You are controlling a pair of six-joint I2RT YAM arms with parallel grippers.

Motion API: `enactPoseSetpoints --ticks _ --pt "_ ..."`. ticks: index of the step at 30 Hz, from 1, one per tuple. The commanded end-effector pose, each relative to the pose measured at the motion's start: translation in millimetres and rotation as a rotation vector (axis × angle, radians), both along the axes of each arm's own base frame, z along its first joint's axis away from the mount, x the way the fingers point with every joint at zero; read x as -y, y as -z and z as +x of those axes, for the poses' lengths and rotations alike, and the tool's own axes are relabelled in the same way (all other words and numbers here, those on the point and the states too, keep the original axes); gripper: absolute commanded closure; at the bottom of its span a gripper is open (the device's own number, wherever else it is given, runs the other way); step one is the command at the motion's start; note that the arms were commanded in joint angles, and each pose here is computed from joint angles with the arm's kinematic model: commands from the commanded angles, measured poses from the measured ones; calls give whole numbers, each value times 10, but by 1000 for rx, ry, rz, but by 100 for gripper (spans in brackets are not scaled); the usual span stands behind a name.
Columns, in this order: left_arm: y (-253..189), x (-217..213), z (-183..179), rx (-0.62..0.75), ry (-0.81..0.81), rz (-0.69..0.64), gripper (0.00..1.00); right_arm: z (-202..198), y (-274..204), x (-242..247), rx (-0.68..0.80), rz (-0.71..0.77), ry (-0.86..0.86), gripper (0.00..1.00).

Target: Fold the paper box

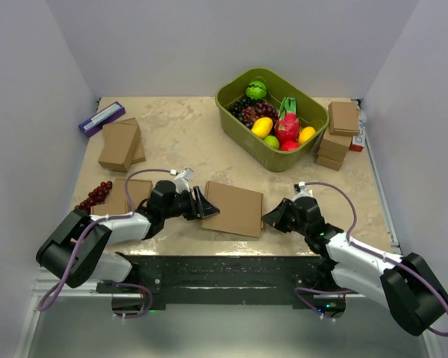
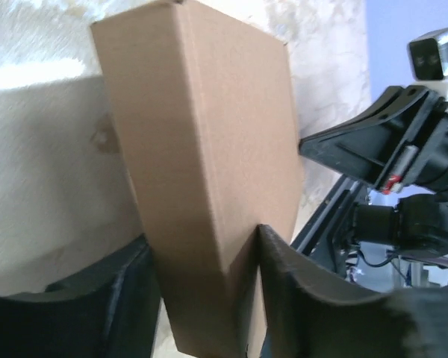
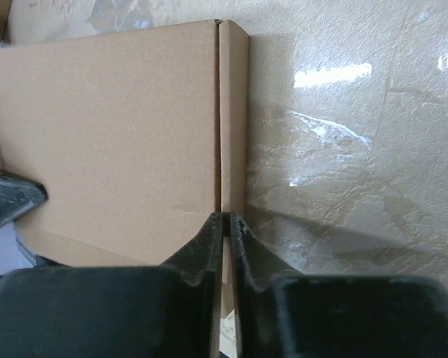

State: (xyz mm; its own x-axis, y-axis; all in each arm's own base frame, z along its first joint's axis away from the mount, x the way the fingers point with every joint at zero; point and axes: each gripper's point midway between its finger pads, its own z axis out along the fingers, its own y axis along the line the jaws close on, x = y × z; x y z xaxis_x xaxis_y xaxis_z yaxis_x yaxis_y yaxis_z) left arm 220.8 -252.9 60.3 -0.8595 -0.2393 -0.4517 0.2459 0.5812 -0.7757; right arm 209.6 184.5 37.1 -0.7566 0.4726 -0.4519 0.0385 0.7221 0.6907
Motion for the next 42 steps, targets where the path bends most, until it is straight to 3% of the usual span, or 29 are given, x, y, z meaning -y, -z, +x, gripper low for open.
enactPoseSetpoints --ticks 1,4,7,10,14,19,23,32,37,41,42 --pt "-367 132 193 99 -7 -88 59 -72 166 184 -15 -136 -23 69" --pt "-422 137 224 93 -19 -91 79 10 -109 46 71 -142 -129 43" --pt "-420 147 220 60 -3 -91 89 125 -503 -52 207 -170 -206 33" --pt "-438 145 212 11 36 -102 90 172 -970 -205 378 -251 -272 22" --pt "-476 32 194 -84 44 -146 89 76 -1389 -554 538 -338 -372 18" --pt "-492 -72 82 -173 64 -183 86 -12 -1392 -832 637 -561 -388 17" --pt "-407 -201 -30 -255 50 -201 85 -379 -1386 -1236 738 -665 -470 16" --pt "-545 -351 -62 -276 24 -249 85 -453 -859 -1575 721 -871 -533 16" --pt "-573 -378 -103 -291 27 -262 85 -341 -801 -1573 735 -994 -474 17" --pt "-581 -384 -137 -296 34 -269 85 -249 -714 -1481 711 -1100 -390 29" --pt "-586 -382 -140 -295 37 -271 84 -241 -709 -1447 709 -1129 -383 38"
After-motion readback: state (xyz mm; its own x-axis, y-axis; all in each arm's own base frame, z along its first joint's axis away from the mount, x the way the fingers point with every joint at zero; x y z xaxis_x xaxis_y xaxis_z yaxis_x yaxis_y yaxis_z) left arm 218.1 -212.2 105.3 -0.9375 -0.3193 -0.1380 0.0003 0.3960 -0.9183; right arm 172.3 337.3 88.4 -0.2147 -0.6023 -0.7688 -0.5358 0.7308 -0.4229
